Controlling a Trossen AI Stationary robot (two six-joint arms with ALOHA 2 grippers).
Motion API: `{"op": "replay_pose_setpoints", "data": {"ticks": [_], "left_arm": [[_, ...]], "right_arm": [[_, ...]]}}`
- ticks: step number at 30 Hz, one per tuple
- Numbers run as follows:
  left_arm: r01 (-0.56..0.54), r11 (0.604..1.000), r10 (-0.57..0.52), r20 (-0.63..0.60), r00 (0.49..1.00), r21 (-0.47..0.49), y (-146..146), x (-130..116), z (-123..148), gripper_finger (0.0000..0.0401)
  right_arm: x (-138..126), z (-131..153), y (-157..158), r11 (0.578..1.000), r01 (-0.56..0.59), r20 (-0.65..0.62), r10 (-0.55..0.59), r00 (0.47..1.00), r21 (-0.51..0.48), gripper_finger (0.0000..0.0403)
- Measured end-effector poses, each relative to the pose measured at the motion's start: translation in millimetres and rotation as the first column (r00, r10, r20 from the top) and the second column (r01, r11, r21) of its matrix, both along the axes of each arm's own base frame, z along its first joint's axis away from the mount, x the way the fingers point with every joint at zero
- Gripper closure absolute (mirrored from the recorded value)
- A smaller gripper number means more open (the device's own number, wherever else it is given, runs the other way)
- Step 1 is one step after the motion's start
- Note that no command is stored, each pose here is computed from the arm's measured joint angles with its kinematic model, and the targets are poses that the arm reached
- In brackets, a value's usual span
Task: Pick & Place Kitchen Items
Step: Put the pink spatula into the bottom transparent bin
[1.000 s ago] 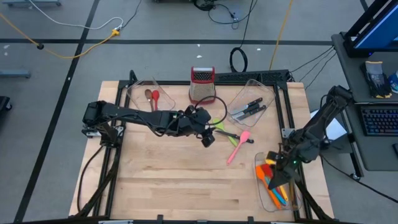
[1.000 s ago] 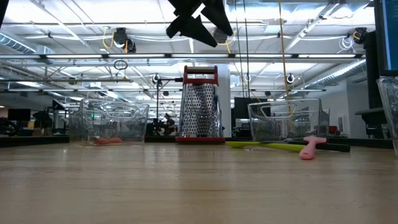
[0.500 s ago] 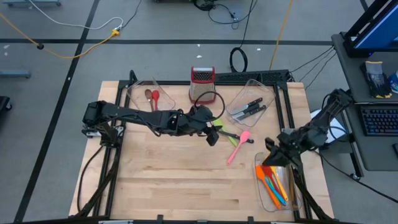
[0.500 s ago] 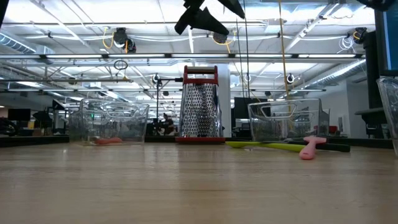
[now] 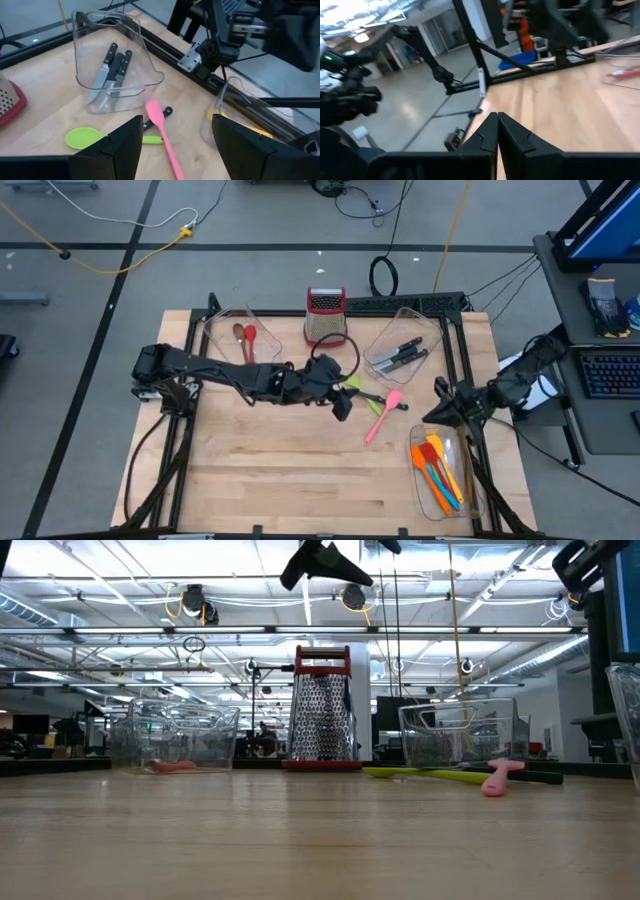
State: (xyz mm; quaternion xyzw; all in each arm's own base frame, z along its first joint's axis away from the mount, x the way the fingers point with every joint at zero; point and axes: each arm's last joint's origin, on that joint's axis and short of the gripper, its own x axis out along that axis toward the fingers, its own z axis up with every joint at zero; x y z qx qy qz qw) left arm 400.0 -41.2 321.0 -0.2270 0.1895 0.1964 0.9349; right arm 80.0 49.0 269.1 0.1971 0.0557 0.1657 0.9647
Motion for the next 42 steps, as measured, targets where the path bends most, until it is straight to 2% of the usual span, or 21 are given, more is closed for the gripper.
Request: {"op": "replay_pose_setpoints", "data": {"ticks": [6,11,19,25,29,34,39,42], "left_arm": [[0.027,1.000,-0.026,0.064,0.998,-0.016,-5,2,5,0.0160],[0.049,0.996,-0.043,0.085,0.995,-0.069,-6,3,6,0.0160],[0.062,0.993,-0.052,0.100,0.994,-0.102,-13,3,7,0.0160],[0.071,0.992,-0.057,0.128,0.990,-0.109,-20,7,4,0.0160],[0.076,0.987,-0.056,0.141,0.988,-0.141,-27,15,-7,0.0160],[0.081,0.979,-0.060,0.116,0.991,-0.189,-31,29,-27,0.0160],[0.095,0.976,-0.071,0.126,0.990,-0.196,-31,53,-34,0.0160],[0.113,0.977,-0.099,0.082,0.992,-0.181,-29,69,-39,0.0160]], "right_arm": [[-14,-6,-13,0.998,0.030,-0.010,-0.030,0.999,-0.063,0.0403],[-20,-12,-19,0.991,0.046,-0.028,-0.050,0.998,-0.126,0.0403],[-22,-29,-24,0.969,0.064,-0.166,-0.105,0.981,-0.239,0.0403],[-23,-27,-29,0.960,0.139,-0.167,-0.183,0.969,-0.243,0.0403],[-25,-25,-33,0.955,0.183,-0.157,-0.223,0.962,-0.234,0.0403],[-25,-25,-38,0.926,0.298,-0.160,-0.339,0.927,-0.231,0.0403],[-25,-25,-38,0.930,0.292,-0.157,-0.331,0.931,-0.223,0.0403],[-25,-25,-38,0.931,0.288,-0.157,-0.326,0.932,-0.224,0.0403]]}}
